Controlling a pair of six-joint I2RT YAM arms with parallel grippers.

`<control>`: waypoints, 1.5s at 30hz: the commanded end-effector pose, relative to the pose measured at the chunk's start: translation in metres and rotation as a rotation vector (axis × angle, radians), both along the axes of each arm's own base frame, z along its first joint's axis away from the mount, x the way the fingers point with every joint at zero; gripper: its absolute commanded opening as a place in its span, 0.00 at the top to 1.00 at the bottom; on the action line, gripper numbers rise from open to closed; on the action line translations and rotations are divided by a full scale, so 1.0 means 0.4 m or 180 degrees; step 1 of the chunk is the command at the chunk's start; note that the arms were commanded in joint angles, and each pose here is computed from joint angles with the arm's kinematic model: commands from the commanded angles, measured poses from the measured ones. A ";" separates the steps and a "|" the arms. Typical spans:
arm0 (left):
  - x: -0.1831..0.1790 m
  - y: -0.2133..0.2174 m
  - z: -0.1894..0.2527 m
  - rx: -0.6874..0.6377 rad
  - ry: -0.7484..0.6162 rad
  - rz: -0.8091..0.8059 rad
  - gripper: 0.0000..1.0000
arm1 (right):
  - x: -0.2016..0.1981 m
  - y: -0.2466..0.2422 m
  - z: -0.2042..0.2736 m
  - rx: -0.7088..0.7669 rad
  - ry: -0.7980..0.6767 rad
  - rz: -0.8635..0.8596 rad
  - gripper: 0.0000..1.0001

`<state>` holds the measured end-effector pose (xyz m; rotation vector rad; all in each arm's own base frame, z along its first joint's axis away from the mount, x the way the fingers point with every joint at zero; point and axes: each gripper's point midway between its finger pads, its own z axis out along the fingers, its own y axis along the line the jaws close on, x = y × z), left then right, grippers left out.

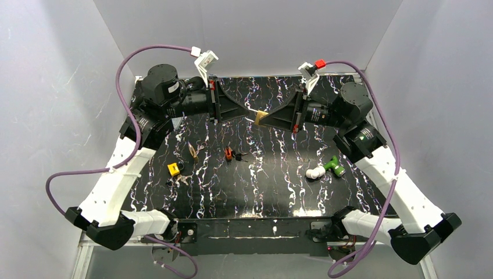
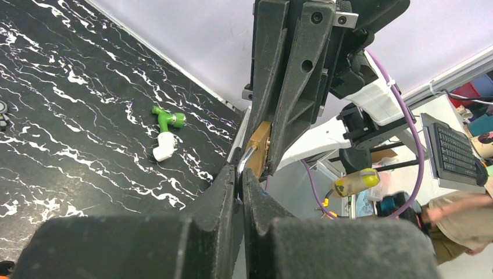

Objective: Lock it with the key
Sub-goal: Lock the lock.

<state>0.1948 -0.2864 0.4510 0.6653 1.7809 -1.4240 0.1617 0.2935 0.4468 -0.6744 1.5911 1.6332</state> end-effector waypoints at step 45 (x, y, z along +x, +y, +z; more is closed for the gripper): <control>-0.070 -0.100 -0.049 0.0274 -0.0006 -0.0462 1.00 | 0.027 0.039 0.106 0.0327 -0.0234 0.0150 0.99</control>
